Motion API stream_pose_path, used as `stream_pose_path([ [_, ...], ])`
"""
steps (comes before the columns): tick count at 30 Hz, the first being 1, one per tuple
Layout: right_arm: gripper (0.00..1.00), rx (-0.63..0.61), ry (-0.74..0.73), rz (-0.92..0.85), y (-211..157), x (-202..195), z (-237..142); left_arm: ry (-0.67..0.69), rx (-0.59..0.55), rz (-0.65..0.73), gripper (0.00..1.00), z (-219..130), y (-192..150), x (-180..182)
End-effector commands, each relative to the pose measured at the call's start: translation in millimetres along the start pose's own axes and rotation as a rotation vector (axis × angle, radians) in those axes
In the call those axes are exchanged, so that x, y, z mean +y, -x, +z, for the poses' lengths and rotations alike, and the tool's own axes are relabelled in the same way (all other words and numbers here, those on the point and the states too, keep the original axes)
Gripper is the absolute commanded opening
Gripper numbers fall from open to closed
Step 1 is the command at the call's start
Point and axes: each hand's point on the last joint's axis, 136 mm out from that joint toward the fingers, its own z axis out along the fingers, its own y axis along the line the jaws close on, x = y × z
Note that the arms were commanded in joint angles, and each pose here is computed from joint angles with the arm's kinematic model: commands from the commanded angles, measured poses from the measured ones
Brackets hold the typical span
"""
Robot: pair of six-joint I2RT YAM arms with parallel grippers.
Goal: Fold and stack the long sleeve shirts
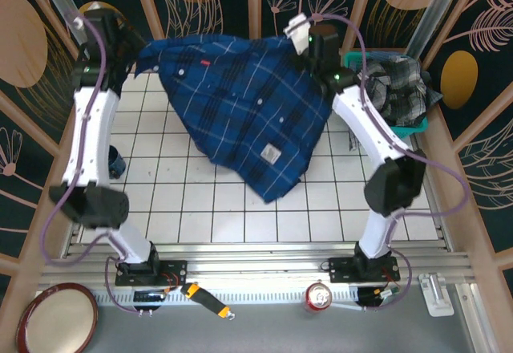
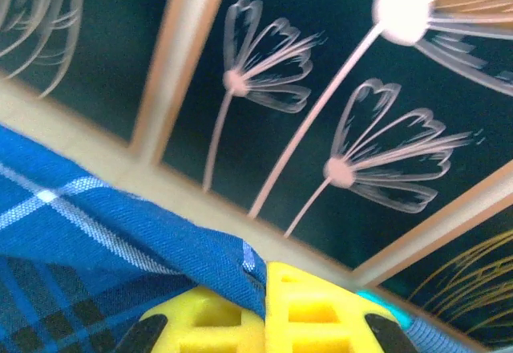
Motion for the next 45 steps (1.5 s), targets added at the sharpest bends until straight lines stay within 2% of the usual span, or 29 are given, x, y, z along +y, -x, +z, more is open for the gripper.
stream_pose_path([
  [1,0.0,-0.194,-0.215,0.103,92,-96,-45,-0.244,-0.093,-0.043,0.0,-16,54,-63],
  [4,0.0,-0.298,-0.224,0.116,135,-110,-75,-0.421,-0.112,-0.045,0.0,-37,72,-103],
  [7,0.0,-0.267,-0.148,0.1,134,-88,-91,-0.45,-0.121,-0.014,0.0,-61,67,-102],
  [9,0.0,-0.21,-0.06,0.066,108,-49,-91,-0.393,-0.116,-0.015,0.0,-59,35,-66],
  [10,0.0,-0.195,-0.035,0.049,89,-28,-93,-0.365,-0.15,-0.016,0.0,-66,20,-45],
  [12,0.0,-0.16,0.048,0.023,43,19,-97,-0.234,-0.182,-0.021,0.0,-73,-10,7],
  [14,0.0,-0.091,0.169,0.047,-9,66,-107,-0.095,-0.128,-0.021,0.0,-67,-57,61],
  [15,0.0,-0.032,0.241,0.053,-47,96,-111,-0.04,-0.075,-0.027,0.11,-59,-85,85],
  [17,0.01,0.05,0.361,0.079,-108,156,-126,0.071,0.047,-0.02,0.49,-46,-138,129],
  [18,0.05,0.102,0.44,0.096,-139,187,-137,0.178,0.094,-0.018,0.64,-42,-161,158],
  [19,0.12,0.164,0.52,0.123,-167,216,-150,0.273,0.127,-0.008,0.75,-42,-176,183],
  [21,0.35,0.281,0.632,0.165,-209,255,-172,0.429,0.172,0.02,0.85,-47,-191,218],
  [22,0.43,0.328,0.662,0.196,-222,265,-180,0.472,0.183,0.042,0.88,-48,-193,226],
  [25,0.5,0.403,0.692,0.261,-231,270,-193,0.566,0.181,0.074,0.93,-52,-188,239],
  [27,0.59,0.38,0.696,0.296,-219,263,-197,0.564,0.177,0.069,0.93,-51,-186,237],
  [30,0.71,0.313,0.58,0.395,-189,227,-179,0.462,0.235,0.049,0.93,-38,-201,225],
  [31,0.73,0.298,0.535,0.446,-184,211,-167,0.417,0.273,0.044,0.93,-30,-210,218],
  [32,0.74,0.3,0.505,0.488,-186,202,-156,0.379,0.309,0.042,0.97,-23,-217,212],
  [35,0.74,0.382,0.421,0.63,-200,180,-104,0.298,0.406,0.065,0.99,-3,-244,189],
  [38,0.76,0.469,0.327,0.68,-204,179,-57,0.319,0.476,0.095,0.98,6,-267,187],
  [42,0.8,0.499,0.33,0.751,-195,205,-4,0.402,0.5,0.086,0.98,3,-284,216],
  [45,0.81,0.579,0.273,0.754,-213,225,38,0.437,0.529,0.069,0.98,1,-296,235],
])
